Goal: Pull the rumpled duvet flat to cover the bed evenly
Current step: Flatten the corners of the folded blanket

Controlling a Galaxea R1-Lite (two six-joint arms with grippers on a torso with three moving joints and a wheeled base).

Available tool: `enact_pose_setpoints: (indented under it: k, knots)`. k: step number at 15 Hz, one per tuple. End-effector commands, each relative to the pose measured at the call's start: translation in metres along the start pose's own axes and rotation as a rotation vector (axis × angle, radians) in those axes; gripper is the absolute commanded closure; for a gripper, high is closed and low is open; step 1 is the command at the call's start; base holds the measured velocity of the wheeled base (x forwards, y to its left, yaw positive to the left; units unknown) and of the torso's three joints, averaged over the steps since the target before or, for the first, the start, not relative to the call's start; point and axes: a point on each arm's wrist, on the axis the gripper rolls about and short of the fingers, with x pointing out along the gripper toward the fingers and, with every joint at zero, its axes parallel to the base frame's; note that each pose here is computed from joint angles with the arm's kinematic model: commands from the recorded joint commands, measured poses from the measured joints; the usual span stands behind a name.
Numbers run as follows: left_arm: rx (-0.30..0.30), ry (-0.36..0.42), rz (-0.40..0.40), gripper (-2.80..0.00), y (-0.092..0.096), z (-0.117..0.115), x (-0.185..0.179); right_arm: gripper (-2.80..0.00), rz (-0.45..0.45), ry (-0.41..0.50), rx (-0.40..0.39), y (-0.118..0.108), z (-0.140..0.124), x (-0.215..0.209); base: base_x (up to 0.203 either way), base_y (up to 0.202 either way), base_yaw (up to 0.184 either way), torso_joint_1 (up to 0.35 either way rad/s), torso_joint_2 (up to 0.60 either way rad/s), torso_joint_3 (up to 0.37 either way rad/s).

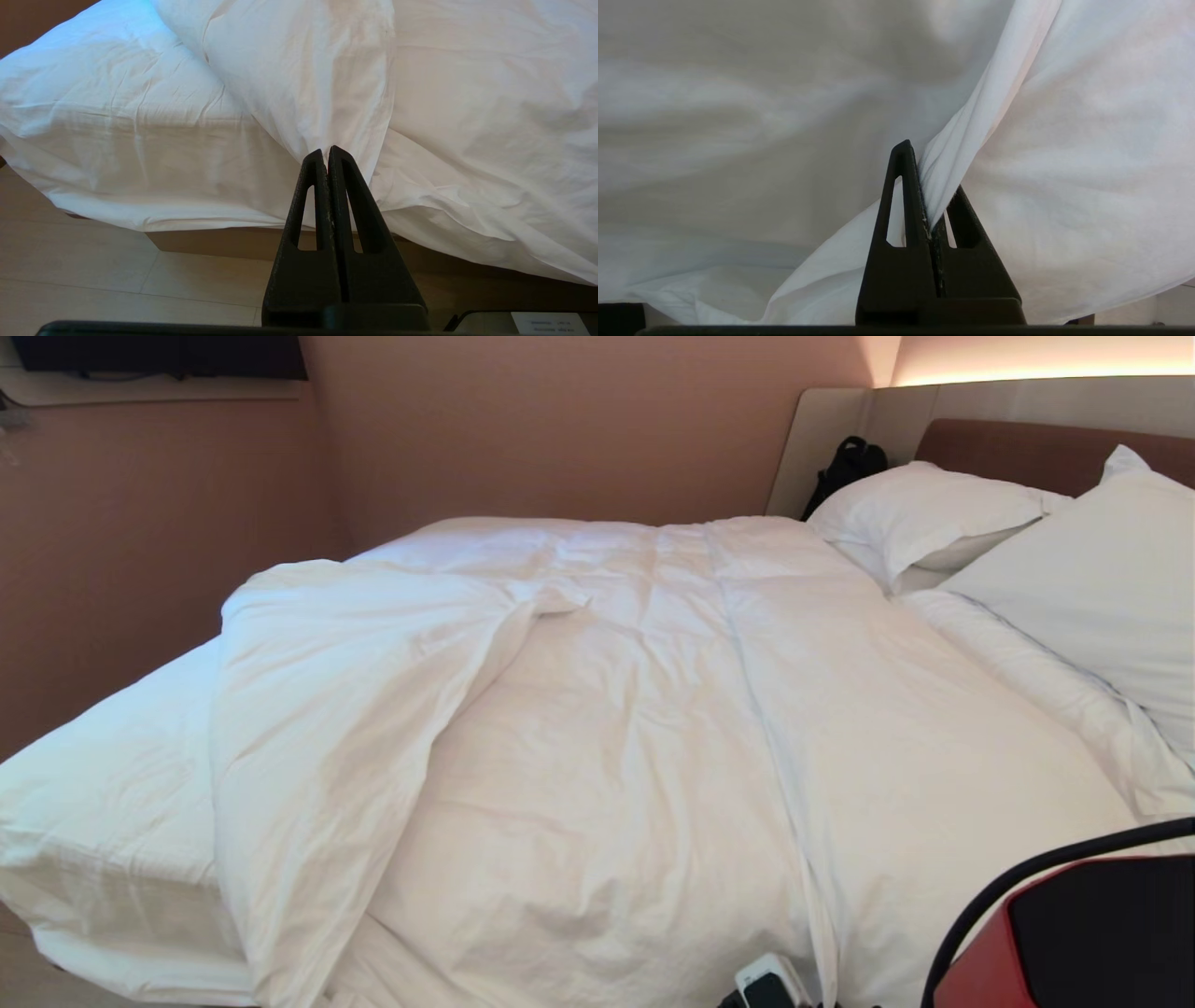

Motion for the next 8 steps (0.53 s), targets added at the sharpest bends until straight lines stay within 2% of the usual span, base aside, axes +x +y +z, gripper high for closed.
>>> enact_pose_setpoints:
  k: [1, 4, 5, 8]
  knots:
    - [0.000, 0.002, 0.000, 0.00, 0.0000, 0.0000, 0.0001, 0.00, -0.006, -0.001, -0.001, 0.0004, -0.0002, 0.0003, 0.000, 0.000, 0.000, 0.000, 0.00, 0.000]
    - [0.000, 0.000, 0.000, 0.00, 0.0000, 0.0000, 0.0000, 0.00, -0.007, 0.000, -0.003, 0.0005, -0.0006, 0.0005, 0.000, 0.000, 0.000, 0.000, 0.00, 0.000]
    - [0.000, -0.002, 0.000, 0.00, 0.0000, 0.0001, 0.0000, -2.80, -0.007, 0.001, -0.004, 0.0008, -0.0008, 0.0007, 0.000, 0.000, 0.000, 0.000, 0.00, 0.000]
    - [0.000, 0.002, 0.000, 0.00, 0.0000, 0.0000, 0.0001, -2.80, -0.009, 0.004, -0.011, -0.0009, -0.0026, 0.0003, 0.000, 0.000, 0.000, 0.000, 0.00, 0.000]
